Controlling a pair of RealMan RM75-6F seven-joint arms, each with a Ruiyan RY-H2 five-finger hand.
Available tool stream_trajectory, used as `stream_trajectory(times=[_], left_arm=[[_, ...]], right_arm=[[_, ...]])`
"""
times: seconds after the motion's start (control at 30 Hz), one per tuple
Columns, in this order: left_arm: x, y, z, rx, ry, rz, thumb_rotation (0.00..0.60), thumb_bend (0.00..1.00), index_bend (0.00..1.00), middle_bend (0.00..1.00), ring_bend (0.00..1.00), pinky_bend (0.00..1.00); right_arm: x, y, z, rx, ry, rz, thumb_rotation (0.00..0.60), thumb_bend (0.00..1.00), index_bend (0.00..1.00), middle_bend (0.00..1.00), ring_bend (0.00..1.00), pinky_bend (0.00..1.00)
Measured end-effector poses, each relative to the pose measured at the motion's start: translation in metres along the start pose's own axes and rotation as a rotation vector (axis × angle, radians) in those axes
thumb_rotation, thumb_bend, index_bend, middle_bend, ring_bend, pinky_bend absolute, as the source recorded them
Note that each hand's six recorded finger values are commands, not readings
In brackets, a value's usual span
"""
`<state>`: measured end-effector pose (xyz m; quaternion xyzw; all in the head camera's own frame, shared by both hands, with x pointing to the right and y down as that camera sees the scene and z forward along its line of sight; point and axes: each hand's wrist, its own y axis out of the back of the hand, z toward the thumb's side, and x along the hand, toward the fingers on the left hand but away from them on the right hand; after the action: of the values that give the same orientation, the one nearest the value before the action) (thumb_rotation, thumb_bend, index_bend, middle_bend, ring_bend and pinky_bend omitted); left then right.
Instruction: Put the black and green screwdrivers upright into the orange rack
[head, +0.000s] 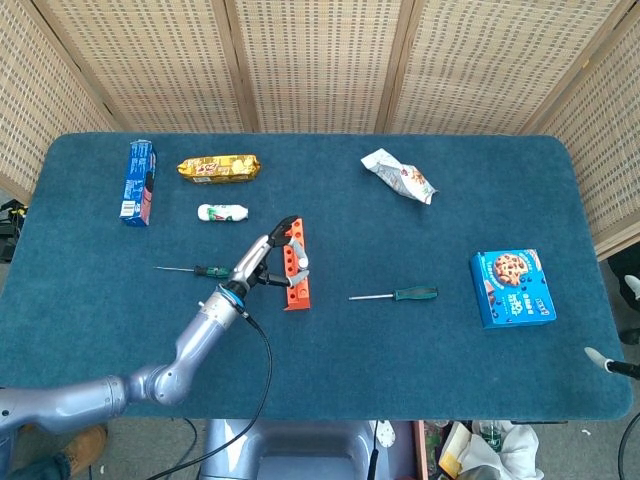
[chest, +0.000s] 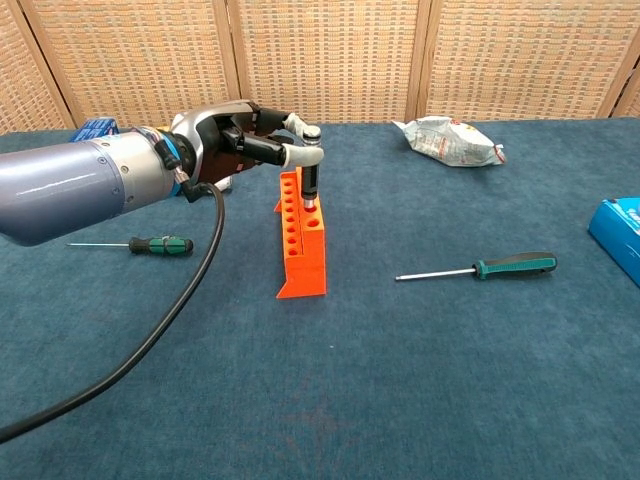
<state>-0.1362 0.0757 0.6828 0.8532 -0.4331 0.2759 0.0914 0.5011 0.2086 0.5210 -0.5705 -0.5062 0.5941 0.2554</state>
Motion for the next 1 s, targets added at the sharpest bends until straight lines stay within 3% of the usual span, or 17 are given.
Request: stream_trajectory(times=[0.67, 0.77, 1.0], left_arm=[[0.0009, -0.0058, -0.0017, 0.008, 0.007, -0.006, 0.6, 0.43, 0.66, 0.0, 0.0, 0.0], [0.0006, -0.0065, -0.0018, 0.015, 0.007, -0.011, 0.6, 0.39, 0.51, 0.0, 0.0, 0.0], [-0.0006, -0.0058, -0.001, 0.025, 0.001, -0.014, 0.6, 0.19, 0.17, 0.0, 0.0, 0.0]], right_arm=[[0.0011, 0.0015, 0.0002, -0.005, 0.003, 0.0, 0.6, 0.0, 0.0, 0.0, 0.0, 0.0], [0.0009, 0.0015, 0.0005, -0.005, 0.004, 0.0, 0.6, 0.0, 0.0, 0.0, 0.0, 0.0], [0.0011, 0.0016, 0.0006, -0.005, 0.005, -0.001, 0.6, 0.0, 0.0, 0.0, 0.0, 0.0]])
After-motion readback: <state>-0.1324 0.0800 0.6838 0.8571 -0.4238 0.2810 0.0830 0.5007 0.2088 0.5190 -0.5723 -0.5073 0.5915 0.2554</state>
